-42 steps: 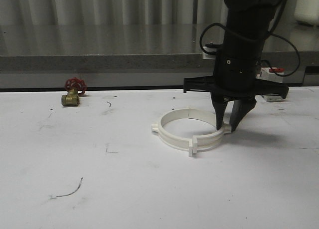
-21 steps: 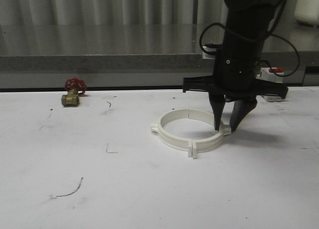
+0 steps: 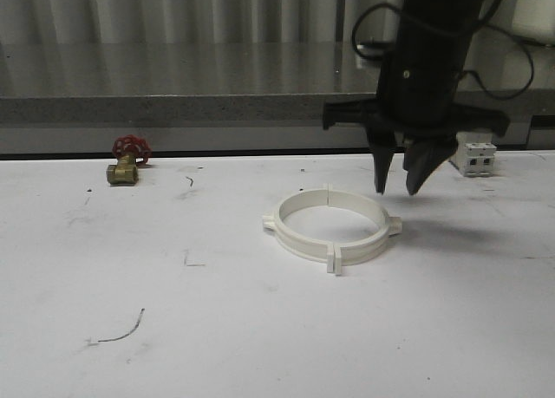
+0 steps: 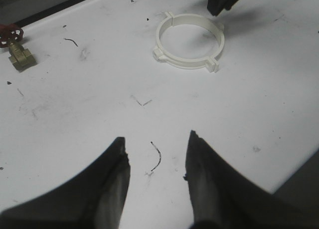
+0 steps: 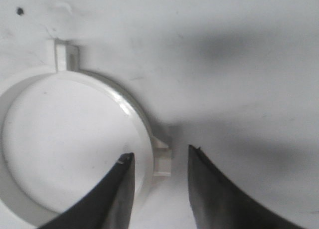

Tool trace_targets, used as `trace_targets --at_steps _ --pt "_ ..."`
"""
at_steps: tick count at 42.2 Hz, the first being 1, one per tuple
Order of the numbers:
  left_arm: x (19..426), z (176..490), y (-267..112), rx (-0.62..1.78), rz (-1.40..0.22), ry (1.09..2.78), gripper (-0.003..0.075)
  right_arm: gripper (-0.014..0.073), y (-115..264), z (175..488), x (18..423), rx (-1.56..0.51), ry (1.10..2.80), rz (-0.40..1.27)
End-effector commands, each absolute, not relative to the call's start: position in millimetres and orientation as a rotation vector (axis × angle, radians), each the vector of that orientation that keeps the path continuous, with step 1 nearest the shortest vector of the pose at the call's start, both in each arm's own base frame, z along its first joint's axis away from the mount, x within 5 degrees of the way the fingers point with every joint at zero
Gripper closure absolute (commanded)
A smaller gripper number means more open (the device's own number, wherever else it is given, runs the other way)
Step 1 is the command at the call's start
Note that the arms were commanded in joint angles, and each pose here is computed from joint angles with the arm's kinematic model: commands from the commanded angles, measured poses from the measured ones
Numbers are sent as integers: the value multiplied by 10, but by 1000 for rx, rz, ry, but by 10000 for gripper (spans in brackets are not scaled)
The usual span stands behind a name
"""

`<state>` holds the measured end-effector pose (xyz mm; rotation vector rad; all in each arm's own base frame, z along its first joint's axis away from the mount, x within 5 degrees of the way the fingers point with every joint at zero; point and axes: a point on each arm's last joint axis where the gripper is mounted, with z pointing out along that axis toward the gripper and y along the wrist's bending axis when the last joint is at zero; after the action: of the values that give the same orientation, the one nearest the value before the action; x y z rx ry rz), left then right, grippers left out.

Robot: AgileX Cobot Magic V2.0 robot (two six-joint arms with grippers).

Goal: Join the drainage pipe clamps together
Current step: 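Open the right gripper and lift it away from the ring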

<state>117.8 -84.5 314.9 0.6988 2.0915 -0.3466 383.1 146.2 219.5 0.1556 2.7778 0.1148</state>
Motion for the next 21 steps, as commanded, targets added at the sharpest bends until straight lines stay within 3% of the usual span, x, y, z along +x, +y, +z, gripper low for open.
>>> trace_targets --at_steps 1,7,21 --pt "1200 3298 -865 658 -383 1996 447 295 1383 2785 3724 -12 2618 121" --pt "1200 3298 -865 658 -383 1996 447 295 1259 3144 3510 -208 2526 89" --pt "1200 3298 -865 658 -383 1996 447 296 754 3518 2750 -195 2310 113"
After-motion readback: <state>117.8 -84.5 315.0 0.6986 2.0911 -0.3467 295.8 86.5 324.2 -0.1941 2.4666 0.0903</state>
